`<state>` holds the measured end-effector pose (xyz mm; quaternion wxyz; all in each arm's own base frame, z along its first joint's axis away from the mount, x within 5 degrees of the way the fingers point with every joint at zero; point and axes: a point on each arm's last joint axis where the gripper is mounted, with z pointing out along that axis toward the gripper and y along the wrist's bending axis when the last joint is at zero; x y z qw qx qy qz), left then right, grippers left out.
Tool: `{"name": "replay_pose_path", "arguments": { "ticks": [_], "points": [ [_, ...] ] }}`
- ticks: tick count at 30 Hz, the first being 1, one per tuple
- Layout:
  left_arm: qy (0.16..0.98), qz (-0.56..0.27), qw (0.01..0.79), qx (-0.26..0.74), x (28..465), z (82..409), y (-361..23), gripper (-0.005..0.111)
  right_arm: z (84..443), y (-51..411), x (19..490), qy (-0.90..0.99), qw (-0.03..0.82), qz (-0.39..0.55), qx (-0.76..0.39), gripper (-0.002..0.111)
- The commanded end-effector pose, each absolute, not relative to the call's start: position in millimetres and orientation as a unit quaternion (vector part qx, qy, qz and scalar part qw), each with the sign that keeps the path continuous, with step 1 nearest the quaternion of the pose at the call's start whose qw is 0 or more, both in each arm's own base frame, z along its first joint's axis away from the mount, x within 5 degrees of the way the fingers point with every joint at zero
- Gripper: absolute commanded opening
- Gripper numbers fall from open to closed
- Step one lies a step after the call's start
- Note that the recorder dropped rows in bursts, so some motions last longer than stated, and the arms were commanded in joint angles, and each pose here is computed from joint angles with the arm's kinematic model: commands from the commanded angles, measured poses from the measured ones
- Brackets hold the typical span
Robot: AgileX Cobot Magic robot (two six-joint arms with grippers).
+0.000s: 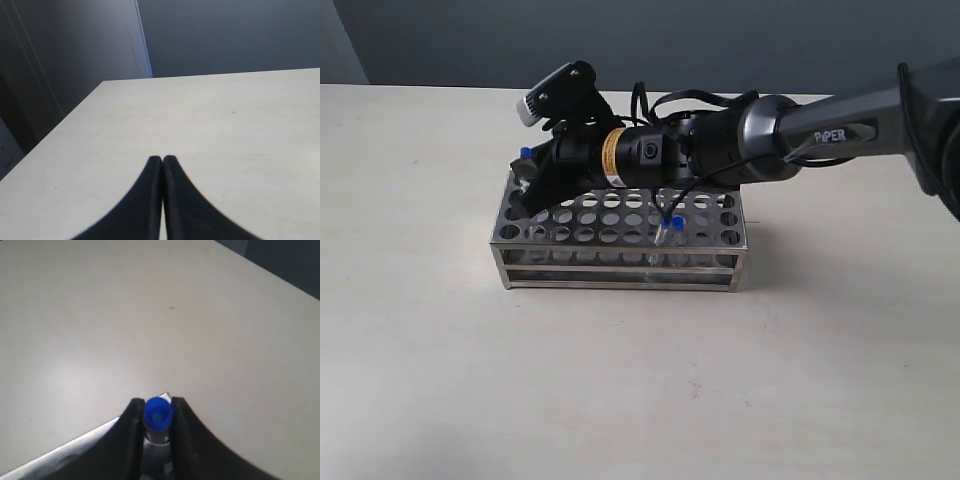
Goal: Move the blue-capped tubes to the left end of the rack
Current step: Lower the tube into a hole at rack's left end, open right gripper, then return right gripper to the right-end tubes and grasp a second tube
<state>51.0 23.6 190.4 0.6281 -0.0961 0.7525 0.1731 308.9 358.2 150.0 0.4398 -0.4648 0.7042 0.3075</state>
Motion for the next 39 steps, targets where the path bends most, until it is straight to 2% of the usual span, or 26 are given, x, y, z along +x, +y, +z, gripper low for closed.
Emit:
{"name": "replay_pose_path", "arguments": {
  "ticks": [1, 3, 8, 15, 20, 23, 27, 32, 39],
  "points": [
    [0.749, 0.171, 0.633, -0.094, 51, 193, 23, 0.001, 147, 359, 309, 0.702, 0.437, 0.311, -0.468, 0.041],
    [0.749, 0.171, 0.633, -0.094, 51, 193, 23, 0.001, 147, 359, 309, 0.703, 0.437, 0.312, -0.466, 0.045],
    [0.749, 0.171, 0.633, -0.094, 51, 193, 23, 0.001, 161, 356, 312, 0.715, 0.447, 0.299, -0.446, 0.045],
    [0.749, 0.171, 0.633, -0.094, 51, 193, 23, 0.001, 251, 305, 324, 0.769, 0.505, 0.120, -0.373, 0.045],
    [0.749, 0.171, 0.633, -0.094, 51, 193, 23, 0.001, 291, 271, 317, 0.746, 0.546, 0.154, -0.348, 0.045],
    [0.749, 0.171, 0.633, -0.094, 51, 193, 23, 0.001, 285, 253, 307, 0.761, 0.533, 0.156, -0.336, 0.045],
    [0.749, 0.171, 0.633, -0.094, 51, 193, 23, 0.001, 251, 238, 287, 0.787, 0.486, 0.148, -0.349, 0.045],
    [0.749, 0.171, 0.633, -0.094, 51, 193, 23, 0.001, 219, 227, 259, 0.797, 0.444, 0.193, -0.360, 0.045],
    [0.749, 0.171, 0.633, -0.094, 51, 193, 23, 0.001, 203, 229, 256, 0.792, 0.431, 0.200, -0.384, 0.045]
  ]
}}
